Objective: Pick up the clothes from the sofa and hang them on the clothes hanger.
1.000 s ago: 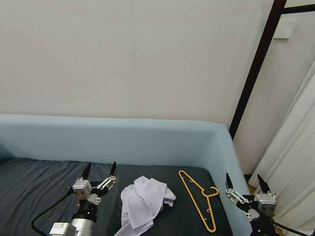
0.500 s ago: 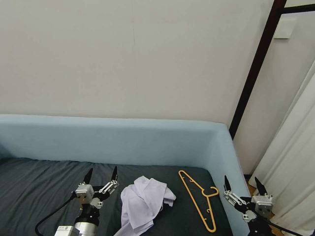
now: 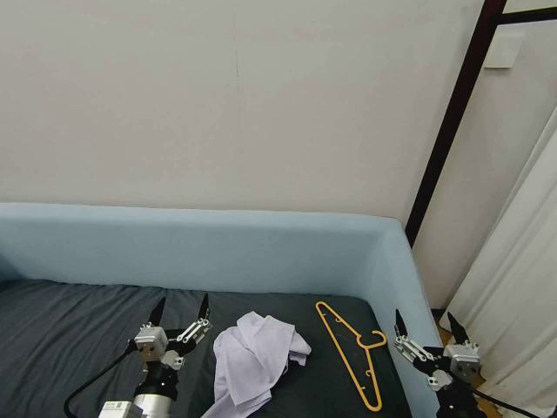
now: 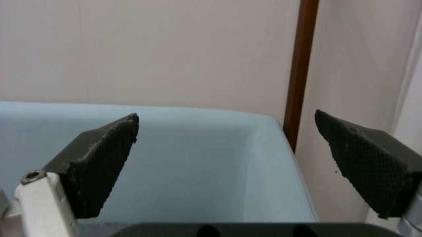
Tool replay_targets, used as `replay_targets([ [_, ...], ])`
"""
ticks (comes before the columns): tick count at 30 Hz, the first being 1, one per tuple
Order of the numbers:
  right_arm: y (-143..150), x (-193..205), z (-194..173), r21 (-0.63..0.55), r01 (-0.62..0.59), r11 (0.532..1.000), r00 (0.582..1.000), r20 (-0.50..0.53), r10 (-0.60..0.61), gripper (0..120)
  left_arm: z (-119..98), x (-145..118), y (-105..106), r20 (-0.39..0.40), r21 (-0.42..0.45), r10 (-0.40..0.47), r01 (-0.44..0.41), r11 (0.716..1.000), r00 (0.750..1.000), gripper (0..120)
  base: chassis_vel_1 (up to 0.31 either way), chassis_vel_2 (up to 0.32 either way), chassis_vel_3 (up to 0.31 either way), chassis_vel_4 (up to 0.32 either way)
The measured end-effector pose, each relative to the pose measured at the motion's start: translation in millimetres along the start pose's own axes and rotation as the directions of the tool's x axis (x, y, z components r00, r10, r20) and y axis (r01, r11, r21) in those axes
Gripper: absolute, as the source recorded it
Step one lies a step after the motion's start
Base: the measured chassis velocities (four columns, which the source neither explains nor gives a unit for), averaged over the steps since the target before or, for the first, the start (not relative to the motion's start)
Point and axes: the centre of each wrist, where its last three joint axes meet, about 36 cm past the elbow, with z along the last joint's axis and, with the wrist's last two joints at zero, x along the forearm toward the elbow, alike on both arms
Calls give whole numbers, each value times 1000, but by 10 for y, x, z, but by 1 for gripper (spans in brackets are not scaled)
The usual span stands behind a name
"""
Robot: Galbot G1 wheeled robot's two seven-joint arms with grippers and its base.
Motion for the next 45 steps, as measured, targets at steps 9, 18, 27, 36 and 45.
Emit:
replay_targets([
  [9, -54, -478, 83, -413, 39, 910, 978, -173, -120, 100, -124, 119, 50, 99, -33, -21, 24, 999, 995, 100, 0, 0, 0, 0],
  [18, 242, -1290, 151, -760, 1, 649, 855, -336, -395, 100, -86, 142, 140, 107, -86, -36, 46, 995, 994, 100, 0, 0, 0, 0],
  [27, 854, -1906, 964, -670, -30, 742, 735, -518, -438, 100, -218, 203, 114, 141, -120, -44, 62, 991, 989, 100, 0, 0, 0, 0],
  [36, 1084, -2108, 1656, -508, 190, 840, 714, -516, -474, 100, -213, 274, 80, 150, -132, -55, 76, 988, 987, 100, 0, 0, 0, 0],
  [45, 1036, -2084, 1842, -458, 384, 802, 650, -483, -587, 100, -140, 314, 45, 160, -121, -75, 95, 988, 984, 100, 0, 0, 0, 0],
])
